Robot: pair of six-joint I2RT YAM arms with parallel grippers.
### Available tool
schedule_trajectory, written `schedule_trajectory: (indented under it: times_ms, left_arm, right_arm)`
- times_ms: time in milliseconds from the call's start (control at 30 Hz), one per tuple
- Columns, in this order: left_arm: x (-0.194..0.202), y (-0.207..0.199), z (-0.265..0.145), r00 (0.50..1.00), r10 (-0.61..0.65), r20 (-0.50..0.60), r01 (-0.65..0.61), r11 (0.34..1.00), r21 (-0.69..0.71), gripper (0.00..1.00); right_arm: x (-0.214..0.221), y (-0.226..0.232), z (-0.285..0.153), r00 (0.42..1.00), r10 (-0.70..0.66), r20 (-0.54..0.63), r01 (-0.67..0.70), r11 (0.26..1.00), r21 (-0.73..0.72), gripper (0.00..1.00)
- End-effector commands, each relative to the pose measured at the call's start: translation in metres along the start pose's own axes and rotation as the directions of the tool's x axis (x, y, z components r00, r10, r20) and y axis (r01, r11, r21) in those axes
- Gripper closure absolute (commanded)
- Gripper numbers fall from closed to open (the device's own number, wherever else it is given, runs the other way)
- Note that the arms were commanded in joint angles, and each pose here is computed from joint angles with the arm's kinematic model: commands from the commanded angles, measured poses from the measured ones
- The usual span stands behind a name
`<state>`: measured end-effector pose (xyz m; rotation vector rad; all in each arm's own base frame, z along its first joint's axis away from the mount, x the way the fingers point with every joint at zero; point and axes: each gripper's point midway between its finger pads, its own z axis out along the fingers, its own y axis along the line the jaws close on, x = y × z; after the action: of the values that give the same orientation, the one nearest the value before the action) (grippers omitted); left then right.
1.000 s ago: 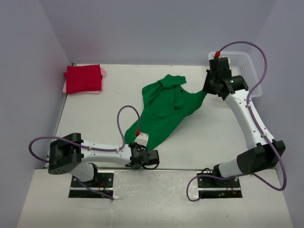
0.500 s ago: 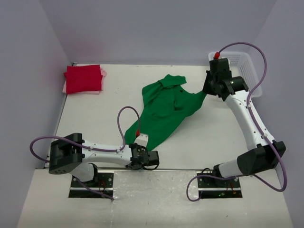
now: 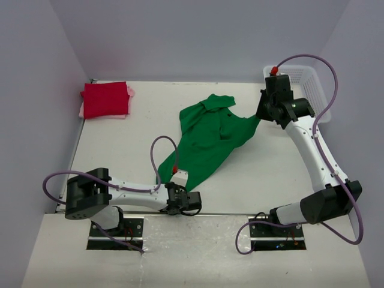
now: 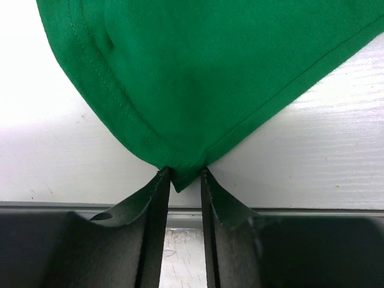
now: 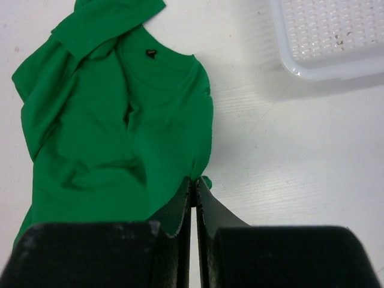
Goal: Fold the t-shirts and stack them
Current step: Flatten out the tshirt
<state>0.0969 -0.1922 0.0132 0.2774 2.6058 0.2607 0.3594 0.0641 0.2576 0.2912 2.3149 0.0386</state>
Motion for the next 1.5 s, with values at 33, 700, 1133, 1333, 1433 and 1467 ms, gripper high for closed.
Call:
schedule_trajectory:
  times_ms: [33,700,1133,1333,1433,1467]
  left_arm:
    - [0.002,-0.007,0.009,1.0,-0.019,0.009,0.019,1.0,0.004,0.73]
    - [-0.078,0.031,-0.082,0.952,-0.093,0.293,0.114,0.992,-0.056,1.0]
    - [-0.264,0.121,-0.304,0.562,-0.31,0.767,0.237,0.948,0.211,1.0]
    - [-0.297,0.208,-0.379,0.395,-0.325,0.859,0.347,0.919,0.188,1.0]
    - [-0.297,0.234,-0.385,0.388,-0.25,0.887,0.333,0.936,0.118,1.0]
    - [-0.303,0.25,-0.401,0.357,-0.283,0.89,0.349,0.924,0.154,1.0]
  right_arm:
    - [-0.013,0.003,-0.011,0.998,0.006,0.06,-0.003,0.999,-0.038,1.0]
    - [-0.033,0.008,-0.021,0.993,-0.014,0.12,0.022,0.998,-0.061,1.0]
    - [-0.128,0.019,-0.172,0.873,0.002,0.487,0.125,0.966,-0.227,1.0]
    - [-0.159,0.01,-0.264,0.745,0.044,0.666,0.182,0.947,-0.266,1.0]
    - [-0.166,0.004,-0.308,0.671,0.069,0.738,0.215,0.935,-0.282,1.0]
    - [-0.168,0.003,-0.327,0.64,0.087,0.764,0.23,0.927,-0.298,1.0]
